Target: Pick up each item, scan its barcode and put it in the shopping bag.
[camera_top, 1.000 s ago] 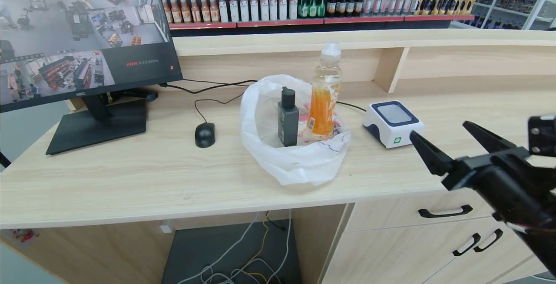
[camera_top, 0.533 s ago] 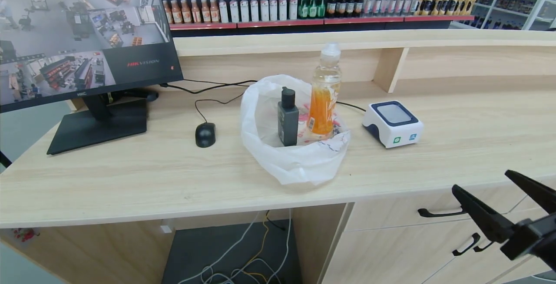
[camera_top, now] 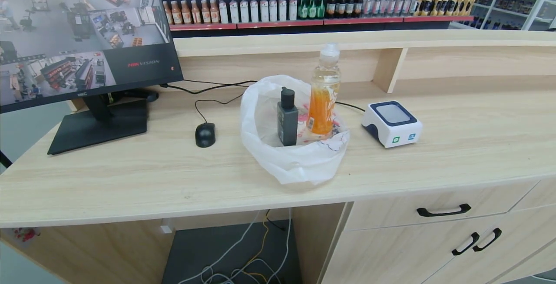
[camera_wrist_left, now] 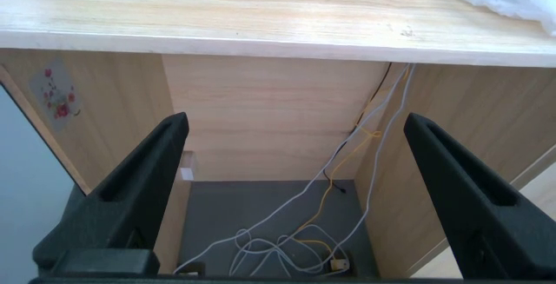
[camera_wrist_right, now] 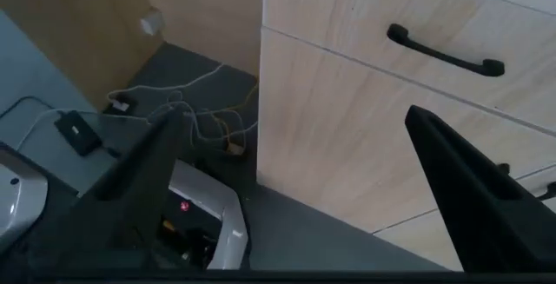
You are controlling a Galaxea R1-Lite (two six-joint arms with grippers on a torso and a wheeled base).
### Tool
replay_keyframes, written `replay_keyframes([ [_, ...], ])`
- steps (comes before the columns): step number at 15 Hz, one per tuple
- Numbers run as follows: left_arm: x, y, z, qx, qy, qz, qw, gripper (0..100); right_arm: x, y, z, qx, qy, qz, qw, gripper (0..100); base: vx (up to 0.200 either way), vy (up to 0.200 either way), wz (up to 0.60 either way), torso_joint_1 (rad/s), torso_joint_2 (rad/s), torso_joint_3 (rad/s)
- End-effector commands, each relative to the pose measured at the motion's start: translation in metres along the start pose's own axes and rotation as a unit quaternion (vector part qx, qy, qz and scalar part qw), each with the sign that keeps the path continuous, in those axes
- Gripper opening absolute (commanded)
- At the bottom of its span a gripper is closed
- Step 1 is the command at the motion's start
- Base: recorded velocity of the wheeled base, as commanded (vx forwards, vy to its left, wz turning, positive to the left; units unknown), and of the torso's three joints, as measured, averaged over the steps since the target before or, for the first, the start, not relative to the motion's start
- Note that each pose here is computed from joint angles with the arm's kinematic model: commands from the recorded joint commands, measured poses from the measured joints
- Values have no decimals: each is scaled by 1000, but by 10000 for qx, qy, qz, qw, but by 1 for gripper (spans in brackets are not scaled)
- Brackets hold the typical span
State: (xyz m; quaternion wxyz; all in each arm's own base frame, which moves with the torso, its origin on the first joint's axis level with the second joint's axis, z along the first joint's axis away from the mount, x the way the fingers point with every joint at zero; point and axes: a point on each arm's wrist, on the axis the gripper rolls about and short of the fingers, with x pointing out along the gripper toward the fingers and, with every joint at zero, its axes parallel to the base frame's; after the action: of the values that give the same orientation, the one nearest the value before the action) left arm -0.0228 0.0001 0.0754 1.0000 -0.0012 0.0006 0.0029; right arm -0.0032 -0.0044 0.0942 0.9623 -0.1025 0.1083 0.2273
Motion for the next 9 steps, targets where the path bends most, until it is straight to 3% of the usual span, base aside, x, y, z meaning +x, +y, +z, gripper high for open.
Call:
replay_keyframes([
  [1,0,0,0,-4,-6,2,10000,100,-20,-1,-11,2,-828,22,9966,100,0,0,0,0,0,0],
  [4,0,0,0,-4,-6,2,10000,100,-20,1,-10,97,-707,-325,9969,100,0,0,0,0,0,0],
  [7,0,0,0,-4,1,2,10000,100,-16,5,-7,371,-312,-1286,9905,100,0,0,0,0,0,0],
  [9,0,0,0,-4,1,2,10000,100,-16,7,-7,437,-294,-1568,9862,100,0,0,0,0,0,0],
])
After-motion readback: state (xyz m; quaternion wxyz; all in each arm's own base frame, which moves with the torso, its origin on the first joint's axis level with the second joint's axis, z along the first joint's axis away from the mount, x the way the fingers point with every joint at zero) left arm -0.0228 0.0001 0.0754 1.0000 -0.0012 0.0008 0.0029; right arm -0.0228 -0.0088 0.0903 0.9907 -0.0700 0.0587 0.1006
